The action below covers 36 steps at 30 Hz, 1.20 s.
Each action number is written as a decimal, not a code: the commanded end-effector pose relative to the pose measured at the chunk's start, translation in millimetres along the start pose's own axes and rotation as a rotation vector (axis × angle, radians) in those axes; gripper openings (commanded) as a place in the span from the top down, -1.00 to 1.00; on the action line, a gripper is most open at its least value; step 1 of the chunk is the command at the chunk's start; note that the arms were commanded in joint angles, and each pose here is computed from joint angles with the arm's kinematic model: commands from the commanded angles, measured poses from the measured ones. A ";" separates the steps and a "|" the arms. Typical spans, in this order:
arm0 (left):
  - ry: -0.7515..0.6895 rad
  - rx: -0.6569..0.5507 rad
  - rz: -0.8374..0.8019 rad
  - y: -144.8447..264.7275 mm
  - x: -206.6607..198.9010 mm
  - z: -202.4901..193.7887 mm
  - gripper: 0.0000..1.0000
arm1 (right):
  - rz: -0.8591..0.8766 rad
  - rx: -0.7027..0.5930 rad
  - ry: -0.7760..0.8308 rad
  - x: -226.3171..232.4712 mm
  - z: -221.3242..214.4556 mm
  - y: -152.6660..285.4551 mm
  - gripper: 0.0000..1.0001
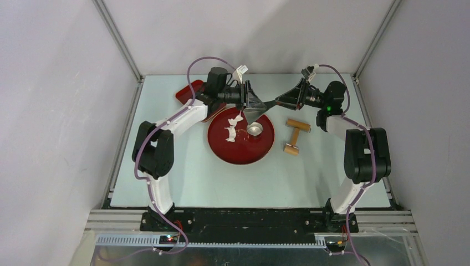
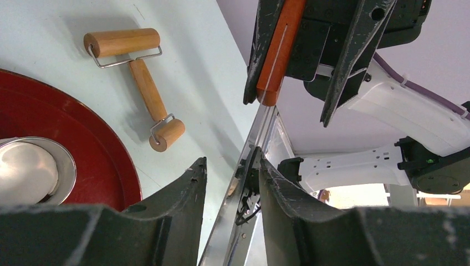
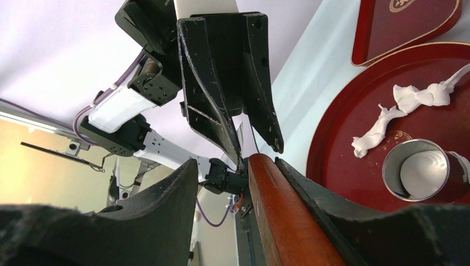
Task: Roll out the dumpling wrappers from the dough
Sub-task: Pick up the spatula from the center of the board.
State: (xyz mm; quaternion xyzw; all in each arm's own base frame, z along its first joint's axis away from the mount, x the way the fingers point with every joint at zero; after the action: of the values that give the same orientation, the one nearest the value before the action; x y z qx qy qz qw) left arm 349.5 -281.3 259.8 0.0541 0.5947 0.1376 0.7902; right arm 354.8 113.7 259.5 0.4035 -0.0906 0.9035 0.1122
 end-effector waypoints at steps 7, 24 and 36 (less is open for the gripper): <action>-0.006 0.005 -0.029 2.7 -7.4 3.1 1.00 | 0.050 -0.042 0.216 41.1 25.2 13.0 -0.48; 0.020 -0.007 -0.016 4.6 -1.0 7.1 1.00 | 0.029 -0.030 0.149 23.1 19.3 9.1 -0.86; 0.022 0.003 -0.021 2.5 -1.5 5.0 1.00 | 0.044 -0.009 0.117 12.5 14.0 -5.7 -0.18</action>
State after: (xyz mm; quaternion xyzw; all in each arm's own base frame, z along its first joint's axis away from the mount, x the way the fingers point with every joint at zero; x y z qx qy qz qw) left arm 353.7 -275.9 253.4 0.0553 0.6119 0.1446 0.7756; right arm 353.5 114.0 266.5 0.3829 -0.0925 0.9133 0.1033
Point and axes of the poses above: each gripper's point midway between its finger pads, its own y axis back along the fingers, its own x axis along the line the jaws close on, z = x × y, the point moved 9 cm from there along y, back along the fingers, and after that the axes turned 11 degrees about y, right-handed, at the moved point
